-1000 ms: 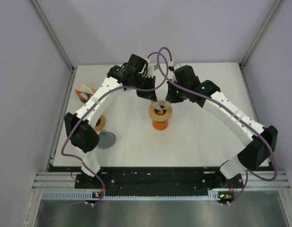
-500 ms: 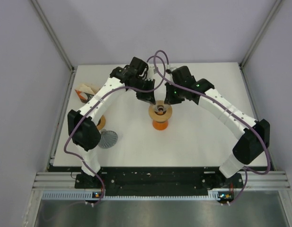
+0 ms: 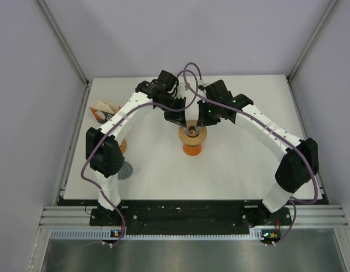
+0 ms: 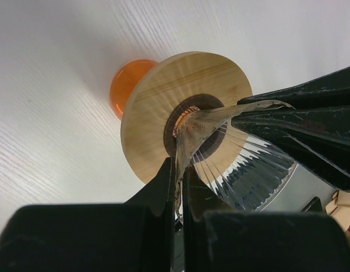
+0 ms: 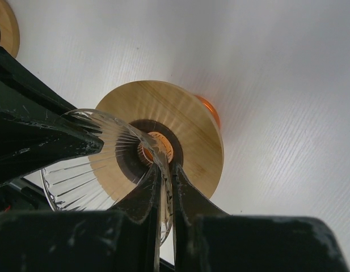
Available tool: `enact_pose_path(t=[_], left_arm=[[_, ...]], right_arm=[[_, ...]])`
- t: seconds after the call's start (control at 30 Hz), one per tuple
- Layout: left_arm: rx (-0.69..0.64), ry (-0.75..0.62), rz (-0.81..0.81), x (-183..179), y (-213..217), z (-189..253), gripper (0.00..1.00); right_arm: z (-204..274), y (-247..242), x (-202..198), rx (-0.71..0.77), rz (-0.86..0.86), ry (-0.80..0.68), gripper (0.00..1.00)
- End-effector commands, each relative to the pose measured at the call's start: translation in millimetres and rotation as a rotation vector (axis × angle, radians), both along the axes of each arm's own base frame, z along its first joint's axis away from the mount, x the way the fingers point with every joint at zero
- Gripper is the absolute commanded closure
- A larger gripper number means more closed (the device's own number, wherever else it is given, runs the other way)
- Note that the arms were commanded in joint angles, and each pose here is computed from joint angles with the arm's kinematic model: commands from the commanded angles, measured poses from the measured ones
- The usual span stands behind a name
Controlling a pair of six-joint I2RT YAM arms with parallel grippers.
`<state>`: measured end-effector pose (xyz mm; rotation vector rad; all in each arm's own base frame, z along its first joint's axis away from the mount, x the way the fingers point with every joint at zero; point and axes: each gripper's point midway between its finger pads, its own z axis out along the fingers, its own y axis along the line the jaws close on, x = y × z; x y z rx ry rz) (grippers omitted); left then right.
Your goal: Place the coffee filter in the dripper
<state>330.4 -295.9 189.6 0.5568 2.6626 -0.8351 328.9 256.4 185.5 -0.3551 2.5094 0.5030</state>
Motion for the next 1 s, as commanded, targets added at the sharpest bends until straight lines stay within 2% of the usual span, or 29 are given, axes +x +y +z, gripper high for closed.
enact_pose_path(t=[0.0,0.7,0.97], left_arm=[[0.011,-0.013,-0.141,-13,2,-12,1.0],[0.124,0.16,-0.17,-24,19,-90,1.0],[0.227,0.121,-0.158,-18,36,-111,1.0]], right_arm=[[-32,-17,-9,-0.116,0.09,0.049,1.0],[-117,-32,-31,-0.162,0.078,0.202,1.0],[-121,-34,-33,-0.161,0.066,0.205,1.0]])
